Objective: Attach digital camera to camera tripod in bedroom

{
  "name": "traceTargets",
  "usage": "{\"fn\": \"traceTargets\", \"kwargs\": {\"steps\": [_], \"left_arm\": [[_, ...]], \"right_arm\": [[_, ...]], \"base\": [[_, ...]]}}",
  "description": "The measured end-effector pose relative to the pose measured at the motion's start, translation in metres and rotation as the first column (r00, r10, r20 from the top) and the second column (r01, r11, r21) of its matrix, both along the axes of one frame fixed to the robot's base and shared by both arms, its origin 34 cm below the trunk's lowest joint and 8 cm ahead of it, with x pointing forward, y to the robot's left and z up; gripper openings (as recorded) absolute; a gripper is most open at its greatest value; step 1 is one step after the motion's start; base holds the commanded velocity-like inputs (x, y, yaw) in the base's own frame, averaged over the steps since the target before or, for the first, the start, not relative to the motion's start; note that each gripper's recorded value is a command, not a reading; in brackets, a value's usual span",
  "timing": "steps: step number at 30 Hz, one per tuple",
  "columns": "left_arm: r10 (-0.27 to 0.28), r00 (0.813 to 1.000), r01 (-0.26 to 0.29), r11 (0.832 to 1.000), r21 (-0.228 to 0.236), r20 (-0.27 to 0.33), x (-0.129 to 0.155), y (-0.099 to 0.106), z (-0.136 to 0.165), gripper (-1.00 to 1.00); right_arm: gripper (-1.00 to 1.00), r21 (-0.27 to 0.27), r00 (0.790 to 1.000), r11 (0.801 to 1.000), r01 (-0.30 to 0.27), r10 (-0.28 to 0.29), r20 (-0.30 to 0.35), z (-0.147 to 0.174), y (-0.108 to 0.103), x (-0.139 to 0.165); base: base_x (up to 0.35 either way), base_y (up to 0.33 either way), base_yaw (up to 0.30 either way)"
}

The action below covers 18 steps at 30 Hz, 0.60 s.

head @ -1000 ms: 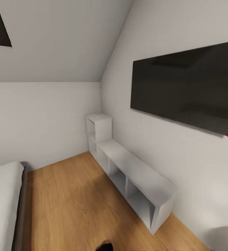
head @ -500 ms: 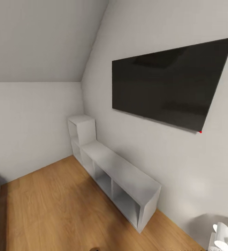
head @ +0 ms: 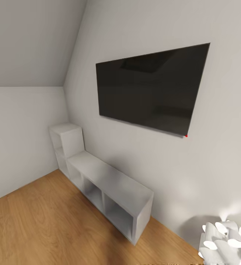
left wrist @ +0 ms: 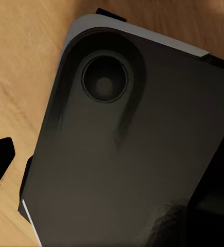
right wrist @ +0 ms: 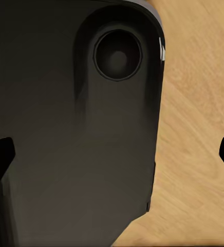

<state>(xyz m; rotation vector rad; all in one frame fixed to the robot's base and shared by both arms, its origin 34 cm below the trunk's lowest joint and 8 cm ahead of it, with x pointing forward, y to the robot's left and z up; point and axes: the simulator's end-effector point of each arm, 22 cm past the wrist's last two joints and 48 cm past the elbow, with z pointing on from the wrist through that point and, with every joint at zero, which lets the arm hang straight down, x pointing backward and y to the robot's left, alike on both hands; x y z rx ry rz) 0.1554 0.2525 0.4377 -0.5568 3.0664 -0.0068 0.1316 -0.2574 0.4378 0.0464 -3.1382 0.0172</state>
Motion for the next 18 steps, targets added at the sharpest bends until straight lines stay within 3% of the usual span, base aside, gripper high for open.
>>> {"fn": "traceTargets", "kwargs": {"steps": [18], "left_arm": [[-0.001, 1.000, 0.001, 1.000, -0.001, 0.001, 0.0001, -0.0015, 0.0000, 1.00]], "right_arm": [[1.00, 0.006, 1.000, 1.000, -0.020, 0.020, 0.000, 0.0000, 0.0043, 0.0000]], "base": [[0.000, 0.000, -0.294]]}}
